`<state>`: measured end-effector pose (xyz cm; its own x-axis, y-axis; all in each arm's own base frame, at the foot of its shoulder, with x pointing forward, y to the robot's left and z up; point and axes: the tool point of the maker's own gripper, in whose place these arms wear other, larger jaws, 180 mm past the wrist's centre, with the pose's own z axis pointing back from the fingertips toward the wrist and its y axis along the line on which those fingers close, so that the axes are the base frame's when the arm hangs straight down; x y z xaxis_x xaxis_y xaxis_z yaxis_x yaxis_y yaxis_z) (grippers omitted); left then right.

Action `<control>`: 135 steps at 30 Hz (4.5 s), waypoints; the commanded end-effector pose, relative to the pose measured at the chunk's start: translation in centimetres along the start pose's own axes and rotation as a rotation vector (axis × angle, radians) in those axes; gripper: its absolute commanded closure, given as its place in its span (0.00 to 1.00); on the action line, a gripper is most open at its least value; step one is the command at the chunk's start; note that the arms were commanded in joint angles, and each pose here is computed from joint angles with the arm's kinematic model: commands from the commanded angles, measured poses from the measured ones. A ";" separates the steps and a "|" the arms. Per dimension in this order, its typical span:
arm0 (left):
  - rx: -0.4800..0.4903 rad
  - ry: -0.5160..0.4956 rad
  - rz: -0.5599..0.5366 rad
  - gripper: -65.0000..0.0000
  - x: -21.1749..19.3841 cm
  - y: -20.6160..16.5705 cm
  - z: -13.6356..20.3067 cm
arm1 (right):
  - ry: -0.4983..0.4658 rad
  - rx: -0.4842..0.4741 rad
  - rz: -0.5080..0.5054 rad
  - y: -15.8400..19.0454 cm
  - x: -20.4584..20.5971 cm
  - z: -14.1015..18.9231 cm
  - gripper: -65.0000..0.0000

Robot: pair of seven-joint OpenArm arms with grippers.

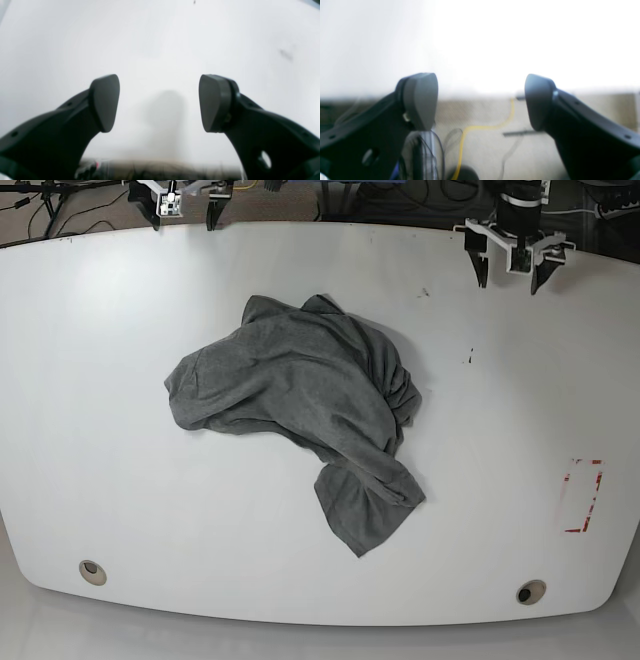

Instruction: Fold the T-shirt properly

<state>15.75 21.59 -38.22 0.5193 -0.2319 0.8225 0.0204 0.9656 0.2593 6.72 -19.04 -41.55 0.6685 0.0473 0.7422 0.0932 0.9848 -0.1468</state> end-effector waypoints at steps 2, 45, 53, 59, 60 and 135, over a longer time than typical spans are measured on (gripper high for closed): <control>0.031 -0.055 -0.034 0.31 2.1 1.5 -0.6 | -0.034 -0.008 -0.016 -0.1 1.8 -1.2 0.21; -0.032 -0.229 0.027 0.31 9.6 -1.3 -5.7 | -0.172 -0.013 -0.079 0.0 9.0 -6.1 0.20; -0.022 -0.229 0.051 0.30 9.8 -1.3 -7.0 | -0.174 0.016 -0.072 0.6 11.0 -7.3 0.20; -0.012 -0.215 0.063 0.30 9.5 -0.9 -7.6 | -0.124 0.049 -0.060 1.7 10.2 -7.6 0.20; -0.020 -0.200 0.091 0.30 8.9 -1.0 -8.0 | -0.116 0.063 -0.048 2.2 10.1 -7.6 0.20; 0.025 -0.286 0.213 0.31 13.4 1.5 -7.2 | -0.177 0.383 -0.016 17.0 19.2 -13.5 0.21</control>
<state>28.52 20.57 -32.16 0.3040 -0.0332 0.9521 -0.0853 0.9944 0.0619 30.22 -4.41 -40.10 0.5734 0.0315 0.8187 -0.1802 0.9796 0.0886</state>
